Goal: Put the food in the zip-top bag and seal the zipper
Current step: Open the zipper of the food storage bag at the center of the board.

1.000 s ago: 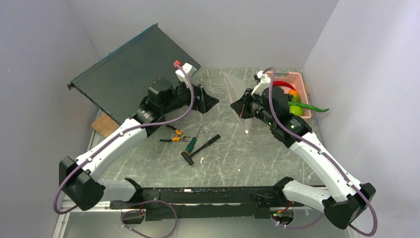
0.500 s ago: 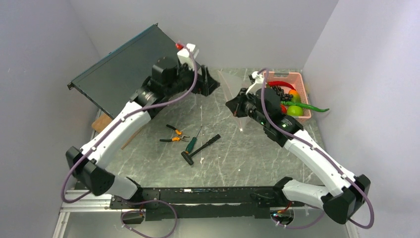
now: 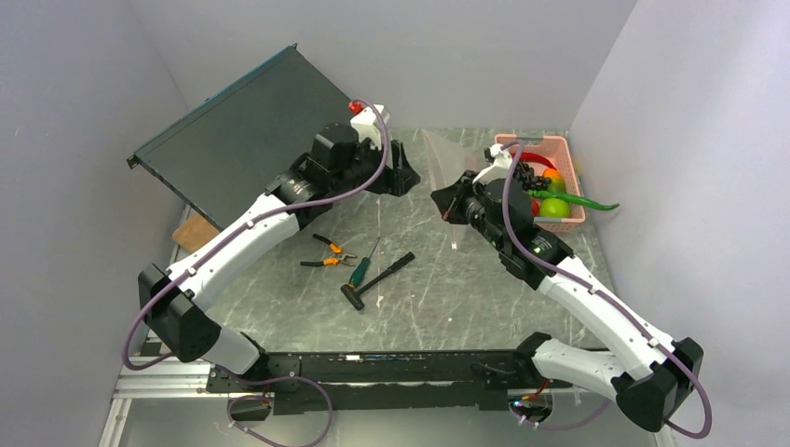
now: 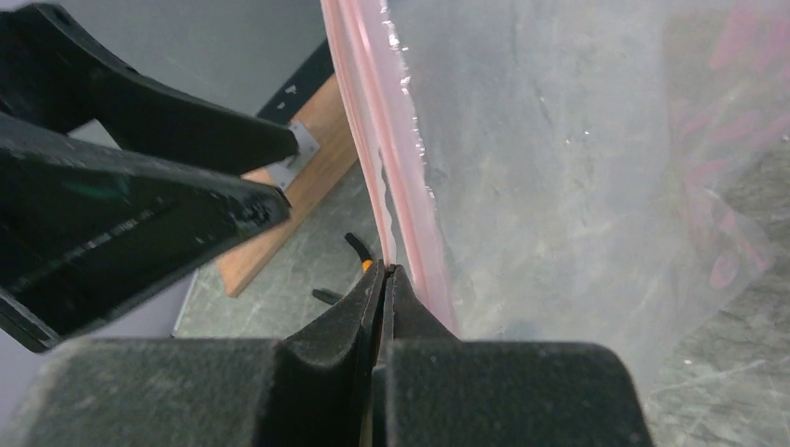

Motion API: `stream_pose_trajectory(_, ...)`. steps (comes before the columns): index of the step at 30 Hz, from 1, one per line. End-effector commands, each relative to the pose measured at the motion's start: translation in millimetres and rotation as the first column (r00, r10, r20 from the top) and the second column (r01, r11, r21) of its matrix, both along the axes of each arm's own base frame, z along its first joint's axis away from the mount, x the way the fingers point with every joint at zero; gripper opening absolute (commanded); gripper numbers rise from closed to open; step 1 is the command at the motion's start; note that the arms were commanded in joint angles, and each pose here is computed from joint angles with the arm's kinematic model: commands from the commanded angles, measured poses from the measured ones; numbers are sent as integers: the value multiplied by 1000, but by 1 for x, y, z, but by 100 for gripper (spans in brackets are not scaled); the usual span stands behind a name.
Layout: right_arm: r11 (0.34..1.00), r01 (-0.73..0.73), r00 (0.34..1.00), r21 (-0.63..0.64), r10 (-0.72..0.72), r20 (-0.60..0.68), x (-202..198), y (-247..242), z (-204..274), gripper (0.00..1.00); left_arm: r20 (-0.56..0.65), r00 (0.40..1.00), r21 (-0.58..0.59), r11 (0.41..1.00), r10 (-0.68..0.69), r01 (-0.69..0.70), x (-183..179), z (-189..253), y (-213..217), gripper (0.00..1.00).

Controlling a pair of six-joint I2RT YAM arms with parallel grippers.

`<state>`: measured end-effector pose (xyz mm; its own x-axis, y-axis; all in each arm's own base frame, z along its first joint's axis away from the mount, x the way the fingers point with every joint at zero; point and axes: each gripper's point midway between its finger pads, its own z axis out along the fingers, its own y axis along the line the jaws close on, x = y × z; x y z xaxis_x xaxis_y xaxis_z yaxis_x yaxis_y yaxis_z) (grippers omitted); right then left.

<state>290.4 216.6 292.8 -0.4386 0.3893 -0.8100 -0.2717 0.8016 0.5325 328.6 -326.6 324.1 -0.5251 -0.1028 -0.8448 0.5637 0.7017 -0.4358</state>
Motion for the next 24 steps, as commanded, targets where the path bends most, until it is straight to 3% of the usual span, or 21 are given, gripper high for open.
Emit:
stream_pose_trajectory(1, 991, 9, 995, 130, -22, 97, 8, 9, 38, 0, 83, 996, -111, 994, -13, 22, -11, 43, -8, 80)
stream_pose_trajectory(6, 992, 15, 992, 127, -31, 125, 11, 17, 46, 0, 63, 998, -163, 986, -25, 35, -12, 38, -17, 76)
stream_pose_trajectory(11, 993, 11, 992, 116, -26, 125, 12, 28, 45, 0, 90, 995, -151, 987, -41, 55, -10, 41, -20, 85)
stream_pose_trajectory(13, 994, 16, 991, 109, -30, 131, 10, 32, 44, 0, 99, 994, -138, 989, -40, 54, -9, 40, -20, 80)
stream_pose_trajectory(17, 995, 34, 990, 95, -46, 136, 5, 38, 42, 0, 75, 997, -90, 996, 2, 5, -5, 22, -12, 61)
stream_pose_trajectory(24, 995, 49, 988, 87, -61, 140, 4, 40, 40, 0, 105, 994, -81, 997, 7, 1, -8, 19, -4, 51)
